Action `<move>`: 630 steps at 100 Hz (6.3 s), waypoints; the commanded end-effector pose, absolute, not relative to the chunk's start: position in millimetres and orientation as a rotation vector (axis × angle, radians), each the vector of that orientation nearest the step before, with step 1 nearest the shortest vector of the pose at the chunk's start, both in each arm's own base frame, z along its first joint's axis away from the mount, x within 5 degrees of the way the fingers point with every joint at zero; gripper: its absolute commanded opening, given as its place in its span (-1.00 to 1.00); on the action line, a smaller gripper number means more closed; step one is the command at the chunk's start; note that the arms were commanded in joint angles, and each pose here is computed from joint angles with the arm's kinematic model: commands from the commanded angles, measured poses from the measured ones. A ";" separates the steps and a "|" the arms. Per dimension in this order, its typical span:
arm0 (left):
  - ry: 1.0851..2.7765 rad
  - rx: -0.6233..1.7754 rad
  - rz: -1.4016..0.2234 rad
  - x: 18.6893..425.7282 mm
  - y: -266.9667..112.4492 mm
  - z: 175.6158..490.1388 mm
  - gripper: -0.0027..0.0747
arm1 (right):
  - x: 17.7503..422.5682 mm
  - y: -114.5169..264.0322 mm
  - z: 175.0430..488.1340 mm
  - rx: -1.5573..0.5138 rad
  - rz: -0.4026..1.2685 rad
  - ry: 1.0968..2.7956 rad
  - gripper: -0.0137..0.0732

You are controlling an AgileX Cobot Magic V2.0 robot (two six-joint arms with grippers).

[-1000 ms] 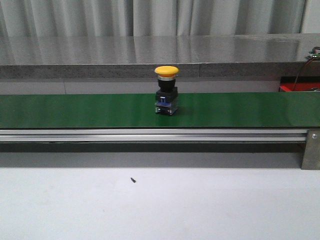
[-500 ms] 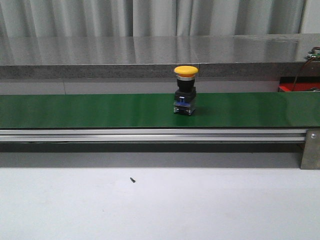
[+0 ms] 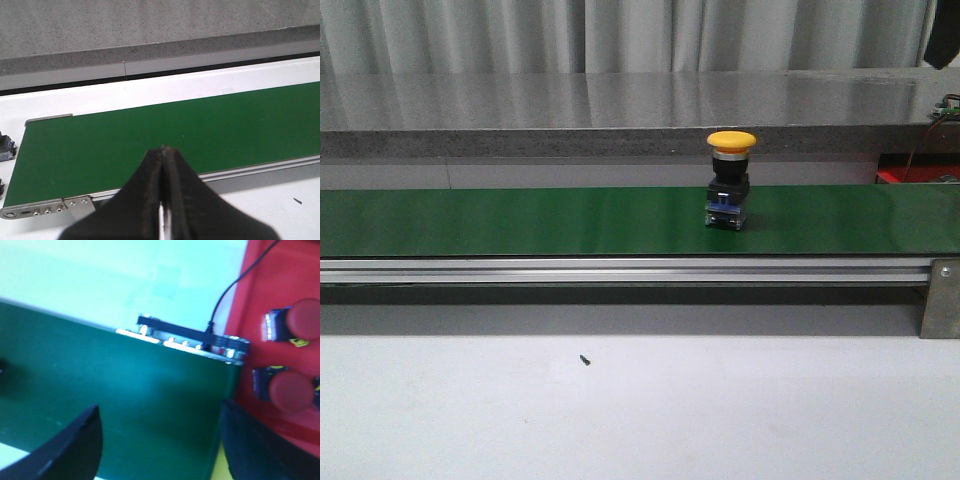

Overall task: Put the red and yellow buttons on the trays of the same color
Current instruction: 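Grasp the yellow button at the belt end with the right gripper, then lower the yellow button into the yellow tray and open the right gripper, then withdraw the right gripper and move the left gripper over the last red button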

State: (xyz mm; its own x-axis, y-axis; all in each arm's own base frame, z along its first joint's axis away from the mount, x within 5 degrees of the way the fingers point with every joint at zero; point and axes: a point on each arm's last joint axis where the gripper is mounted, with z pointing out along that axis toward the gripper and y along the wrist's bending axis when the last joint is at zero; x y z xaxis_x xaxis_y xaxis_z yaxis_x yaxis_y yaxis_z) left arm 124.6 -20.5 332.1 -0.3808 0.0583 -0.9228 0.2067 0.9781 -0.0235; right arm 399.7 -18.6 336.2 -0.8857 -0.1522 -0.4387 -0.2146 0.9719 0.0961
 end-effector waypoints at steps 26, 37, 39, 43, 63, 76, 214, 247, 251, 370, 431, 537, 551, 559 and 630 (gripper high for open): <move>1.873 0.165 -0.170 126.5 -20.9 346.4 -0.98 | 367.5 49.2 337.1 -0.507 0.215 2.642 0.47; 1.873 0.165 -0.170 126.5 -20.9 346.4 -0.98 | 365.2 65.4 326.2 -0.557 0.227 2.642 0.47; 1.873 0.165 -0.170 126.5 -20.9 346.4 -0.98 | 364.6 68.6 324.1 -0.567 0.230 2.642 0.47; 1.873 0.165 -0.170 126.5 -20.9 346.4 -0.98 | 363.8 74.4 320.2 -0.584 0.233 2.637 0.47; 1.873 0.165 -0.170 126.5 -20.9 346.4 -0.98 | 363.4 89.5 311.7 -0.621 0.236 2.608 0.47; 1.875 0.165 -0.171 126.5 -20.9 346.3 -0.98 | 367.3 90.1 313.6 -0.604 0.228 2.564 0.47; 1.875 0.165 -0.171 126.5 -20.9 346.3 -0.98 | 329.5 -34.0 354.4 -0.139 0.065 2.684 -0.40; 1.875 0.165 -0.171 126.5 -20.9 346.3 -0.98 | 311.1 -109.0 314.7 0.210 0.112 2.632 -0.40; 1.875 0.165 -0.171 126.5 -20.9 346.3 -0.98 | 310.1 -112.2 307.3 0.232 0.104 2.629 -0.40; 1.880 0.167 -0.172 126.3 -21.0 345.8 -0.98 | 318.5 -115.8 259.0 0.307 0.106 2.619 0.49; 1.903 0.175 -0.178 125.5 -21.6 343.8 -0.98 | 240.3 7.2 368.7 -0.185 0.142 2.230 0.48; 1.879 0.172 -0.167 126.0 -20.9 347.4 -0.73 | 104.7 14.8 329.7 -0.234 0.106 2.101 -0.84; 1.893 0.157 -0.186 125.1 -21.4 348.2 0.23 | 104.7 14.8 329.7 -0.233 0.106 2.101 -0.84; 1.891 0.128 -0.202 125.4 -21.0 348.7 0.70 | 104.7 14.8 329.7 -0.233 0.106 2.101 -0.84; 2.107 -0.321 0.089 264.6 85.2 376.4 0.72 | 104.7 14.8 329.7 -0.233 0.106 2.101 -0.84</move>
State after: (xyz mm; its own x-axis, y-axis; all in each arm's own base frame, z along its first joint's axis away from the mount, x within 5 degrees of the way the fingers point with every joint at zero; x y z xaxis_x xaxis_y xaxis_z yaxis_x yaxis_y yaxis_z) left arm 244.8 68.1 361.1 -0.5676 -0.1715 -0.8052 -0.2170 0.9746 -0.0547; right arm 102.4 15.3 317.9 -0.5636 -0.1300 -0.8157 -0.2188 0.9757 -0.0043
